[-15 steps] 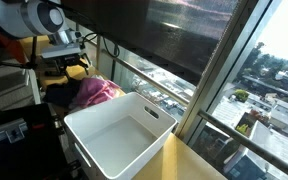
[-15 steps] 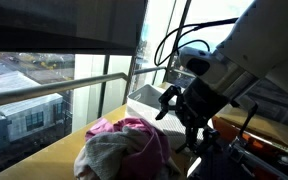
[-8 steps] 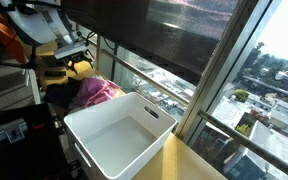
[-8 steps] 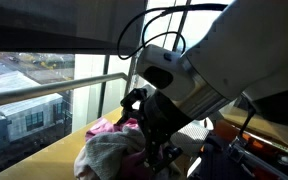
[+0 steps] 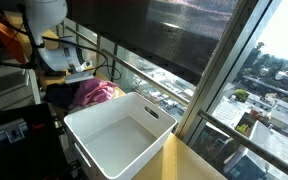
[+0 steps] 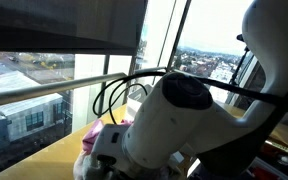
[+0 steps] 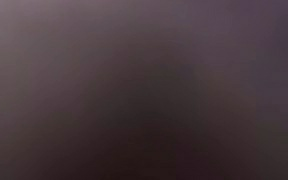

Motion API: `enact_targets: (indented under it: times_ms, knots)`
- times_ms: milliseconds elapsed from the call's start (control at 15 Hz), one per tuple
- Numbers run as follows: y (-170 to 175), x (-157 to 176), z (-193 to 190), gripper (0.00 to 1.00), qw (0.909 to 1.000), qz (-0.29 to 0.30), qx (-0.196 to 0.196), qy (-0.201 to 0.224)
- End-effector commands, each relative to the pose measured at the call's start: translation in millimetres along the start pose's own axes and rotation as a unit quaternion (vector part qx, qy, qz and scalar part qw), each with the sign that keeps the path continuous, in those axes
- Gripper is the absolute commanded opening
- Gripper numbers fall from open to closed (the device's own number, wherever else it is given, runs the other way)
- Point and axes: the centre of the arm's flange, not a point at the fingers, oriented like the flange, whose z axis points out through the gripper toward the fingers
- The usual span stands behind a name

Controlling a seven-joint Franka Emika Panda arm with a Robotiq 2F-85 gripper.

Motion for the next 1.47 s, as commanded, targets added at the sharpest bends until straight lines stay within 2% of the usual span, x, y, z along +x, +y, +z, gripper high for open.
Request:
enact_targets:
  times_ms: [0, 67, 533, 733, 933, 1400]
  knots:
    - [8, 18, 45, 0.92, 0.9995, -0.010, 0.030, -0.007]
    - [8, 18, 48, 0.74, 0.9993, -0.012, 0.036, -0.006]
    - [0, 15, 29, 0.22, 0.9988, -0.018, 0.046, 0.005]
    - [-6, 12, 5, 0.00, 0.9987, -0.016, 0.048, 0.008]
    - [-13, 7, -30, 0.03, 0.9988, -0.013, 0.046, 0.014]
    - [-9, -16, -114, 0.00, 0.9996, -0.003, 0.011, 0.027]
